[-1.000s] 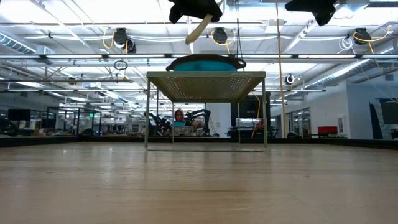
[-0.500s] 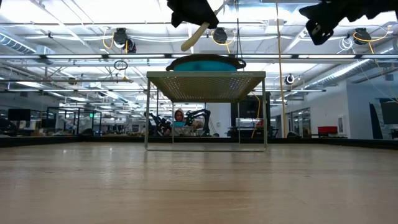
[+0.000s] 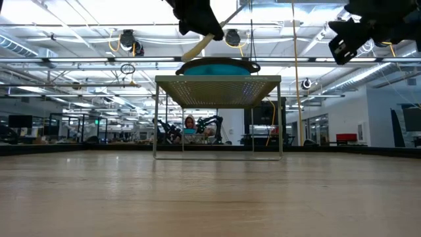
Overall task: Pick & Place Fruit
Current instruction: Put the yellow knife on the shelf
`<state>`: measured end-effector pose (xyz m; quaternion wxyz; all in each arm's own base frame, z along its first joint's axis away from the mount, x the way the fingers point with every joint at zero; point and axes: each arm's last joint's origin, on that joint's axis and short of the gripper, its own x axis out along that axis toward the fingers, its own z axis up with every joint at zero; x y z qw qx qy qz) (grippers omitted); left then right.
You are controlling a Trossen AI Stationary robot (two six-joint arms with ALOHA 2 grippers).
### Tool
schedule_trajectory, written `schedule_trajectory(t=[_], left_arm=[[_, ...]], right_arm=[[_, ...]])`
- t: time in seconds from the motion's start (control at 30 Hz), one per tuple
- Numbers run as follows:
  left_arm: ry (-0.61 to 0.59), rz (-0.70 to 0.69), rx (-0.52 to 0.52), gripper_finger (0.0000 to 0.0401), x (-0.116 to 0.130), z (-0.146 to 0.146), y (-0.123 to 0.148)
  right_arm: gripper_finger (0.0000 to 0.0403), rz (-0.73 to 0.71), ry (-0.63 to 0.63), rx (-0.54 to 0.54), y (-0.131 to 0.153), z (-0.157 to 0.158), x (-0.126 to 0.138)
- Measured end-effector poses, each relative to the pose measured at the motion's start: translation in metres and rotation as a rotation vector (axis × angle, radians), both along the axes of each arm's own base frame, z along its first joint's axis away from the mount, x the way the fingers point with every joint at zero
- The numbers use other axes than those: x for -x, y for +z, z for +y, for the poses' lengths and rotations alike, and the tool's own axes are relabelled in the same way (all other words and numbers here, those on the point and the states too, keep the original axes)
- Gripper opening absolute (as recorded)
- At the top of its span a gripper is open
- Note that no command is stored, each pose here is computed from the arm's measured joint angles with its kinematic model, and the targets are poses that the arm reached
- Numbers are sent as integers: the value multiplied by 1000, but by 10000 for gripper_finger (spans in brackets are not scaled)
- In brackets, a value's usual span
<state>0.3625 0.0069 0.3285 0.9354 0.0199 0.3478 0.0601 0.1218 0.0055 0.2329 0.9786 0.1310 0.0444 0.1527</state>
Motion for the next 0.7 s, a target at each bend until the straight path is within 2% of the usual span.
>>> schedule_trajectory(t=[0.23,0.43,0.7], left_arm=[[-29,116,-45,60,-2,9,-1],[-103,230,-111,60,-16,11,-2],[-115,403,-150,60,-34,24,-4]], right_arm=[[138,9,-65,-20,-5,-9,3],[138,8,-83,-20,-5,-11,3],[138,15,-84,-45,-5,-11,3]])
